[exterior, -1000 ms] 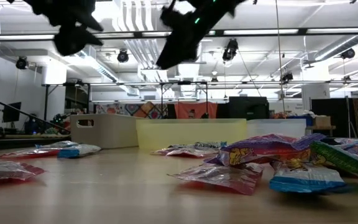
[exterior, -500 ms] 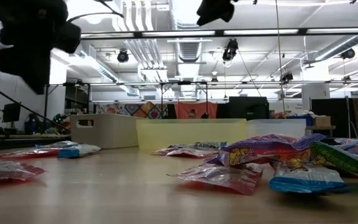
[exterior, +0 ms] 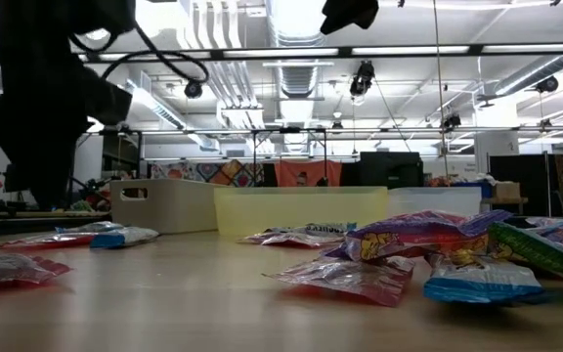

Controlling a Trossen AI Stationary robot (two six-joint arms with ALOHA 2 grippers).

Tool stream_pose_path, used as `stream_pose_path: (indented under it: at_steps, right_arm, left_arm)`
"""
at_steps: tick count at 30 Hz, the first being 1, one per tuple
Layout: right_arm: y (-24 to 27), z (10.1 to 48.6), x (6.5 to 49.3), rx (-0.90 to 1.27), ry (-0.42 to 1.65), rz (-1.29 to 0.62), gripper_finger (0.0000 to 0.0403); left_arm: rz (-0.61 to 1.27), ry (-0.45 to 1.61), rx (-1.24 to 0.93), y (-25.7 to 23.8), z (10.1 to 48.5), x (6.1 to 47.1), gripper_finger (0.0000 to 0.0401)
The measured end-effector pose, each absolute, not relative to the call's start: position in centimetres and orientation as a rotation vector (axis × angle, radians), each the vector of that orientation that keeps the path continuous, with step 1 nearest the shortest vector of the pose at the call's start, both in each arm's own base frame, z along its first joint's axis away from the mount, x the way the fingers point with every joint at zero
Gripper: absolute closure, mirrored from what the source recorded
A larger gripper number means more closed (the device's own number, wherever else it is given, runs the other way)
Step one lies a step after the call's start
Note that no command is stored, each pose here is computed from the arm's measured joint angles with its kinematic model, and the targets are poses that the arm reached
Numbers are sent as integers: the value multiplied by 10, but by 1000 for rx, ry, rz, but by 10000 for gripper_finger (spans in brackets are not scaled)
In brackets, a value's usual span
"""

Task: Sort candy
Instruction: Put the red candy into the transparent bin

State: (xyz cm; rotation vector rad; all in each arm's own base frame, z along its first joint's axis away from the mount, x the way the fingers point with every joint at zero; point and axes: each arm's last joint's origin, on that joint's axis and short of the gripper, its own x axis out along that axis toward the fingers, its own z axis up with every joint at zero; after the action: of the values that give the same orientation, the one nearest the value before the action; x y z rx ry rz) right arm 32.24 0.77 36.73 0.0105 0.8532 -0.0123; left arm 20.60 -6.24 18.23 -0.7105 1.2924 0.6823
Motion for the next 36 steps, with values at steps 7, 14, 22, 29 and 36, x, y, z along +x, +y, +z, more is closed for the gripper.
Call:
stream_pose_path:
  at_steps: [7,14,22,29,36]
  right_arm:
    - [8,364,323,12,877,-13,220]
    - [8,364,323,13,877,-14,220]
    - [8,364,323,13,878,-14,220]
    - [8,363,323,13,882,-14,220]
    - [9,360,323,25,894,-18,220]
  left_arm:
    - [720,1299,-671,-65,165,217,179]
    - [750,1318,-636,-66,153,222,176]
    - [764,1340,-609,-67,143,225,207]
    - [754,1346,-603,-68,135,229,269]
    - [732,1337,-609,-70,137,229,383]
